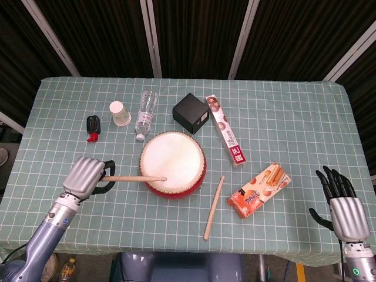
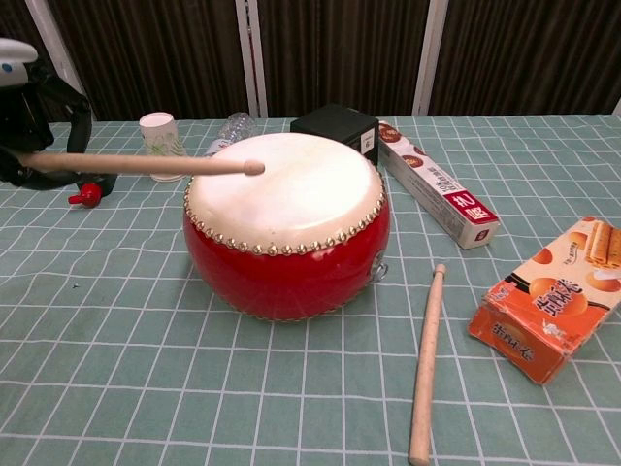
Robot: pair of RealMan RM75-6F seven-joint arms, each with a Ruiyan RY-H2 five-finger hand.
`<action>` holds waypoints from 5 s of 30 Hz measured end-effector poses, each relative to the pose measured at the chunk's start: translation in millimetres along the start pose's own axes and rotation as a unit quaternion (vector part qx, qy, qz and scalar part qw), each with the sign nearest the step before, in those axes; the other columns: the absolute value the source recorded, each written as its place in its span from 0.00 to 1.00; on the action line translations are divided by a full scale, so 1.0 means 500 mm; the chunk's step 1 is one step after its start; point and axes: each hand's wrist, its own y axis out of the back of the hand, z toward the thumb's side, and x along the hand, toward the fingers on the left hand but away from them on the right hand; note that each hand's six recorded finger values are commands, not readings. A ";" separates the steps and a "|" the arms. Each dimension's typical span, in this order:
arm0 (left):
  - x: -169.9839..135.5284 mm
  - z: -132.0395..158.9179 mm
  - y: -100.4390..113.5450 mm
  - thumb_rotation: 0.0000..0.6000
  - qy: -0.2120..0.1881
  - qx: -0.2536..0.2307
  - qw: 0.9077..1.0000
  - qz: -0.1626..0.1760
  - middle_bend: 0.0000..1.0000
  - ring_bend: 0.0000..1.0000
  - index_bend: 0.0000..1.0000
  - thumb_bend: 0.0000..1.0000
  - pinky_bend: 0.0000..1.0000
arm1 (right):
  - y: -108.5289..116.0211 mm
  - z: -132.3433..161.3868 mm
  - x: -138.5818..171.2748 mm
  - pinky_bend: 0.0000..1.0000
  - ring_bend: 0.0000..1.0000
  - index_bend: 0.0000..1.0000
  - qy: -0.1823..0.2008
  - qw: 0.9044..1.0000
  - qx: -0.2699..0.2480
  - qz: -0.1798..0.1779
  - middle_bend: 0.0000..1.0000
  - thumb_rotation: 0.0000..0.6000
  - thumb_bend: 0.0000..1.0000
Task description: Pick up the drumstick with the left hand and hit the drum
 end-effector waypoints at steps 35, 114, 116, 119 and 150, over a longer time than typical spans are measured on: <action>0.101 -0.080 -0.100 1.00 0.179 0.131 0.969 -0.111 1.00 1.00 0.78 0.44 1.00 | 0.001 -0.002 0.001 0.12 0.00 0.00 -0.001 1.000 -0.008 0.004 0.00 1.00 0.25; -0.059 -0.107 -0.013 1.00 0.040 0.032 0.998 0.026 1.00 0.96 0.76 0.40 0.94 | -0.004 0.001 0.002 0.12 0.00 0.00 -0.003 1.000 0.005 0.007 0.00 1.00 0.25; -0.069 -0.122 -0.036 1.00 0.045 0.038 0.998 0.009 1.00 0.94 0.75 0.39 0.90 | -0.004 0.000 0.002 0.12 0.00 0.00 -0.004 1.000 0.005 0.007 0.00 1.00 0.25; -0.079 -0.141 -0.070 1.00 0.052 0.045 0.997 -0.016 0.96 0.89 0.72 0.39 0.85 | -0.004 -0.001 0.001 0.12 0.00 0.00 -0.005 1.000 0.004 0.007 0.00 1.00 0.25; -0.082 -0.176 -0.181 1.00 0.100 0.111 0.983 -0.103 0.26 0.22 0.22 0.18 0.31 | -0.004 -0.001 0.001 0.12 0.00 0.00 -0.006 1.000 0.004 0.008 0.00 1.00 0.25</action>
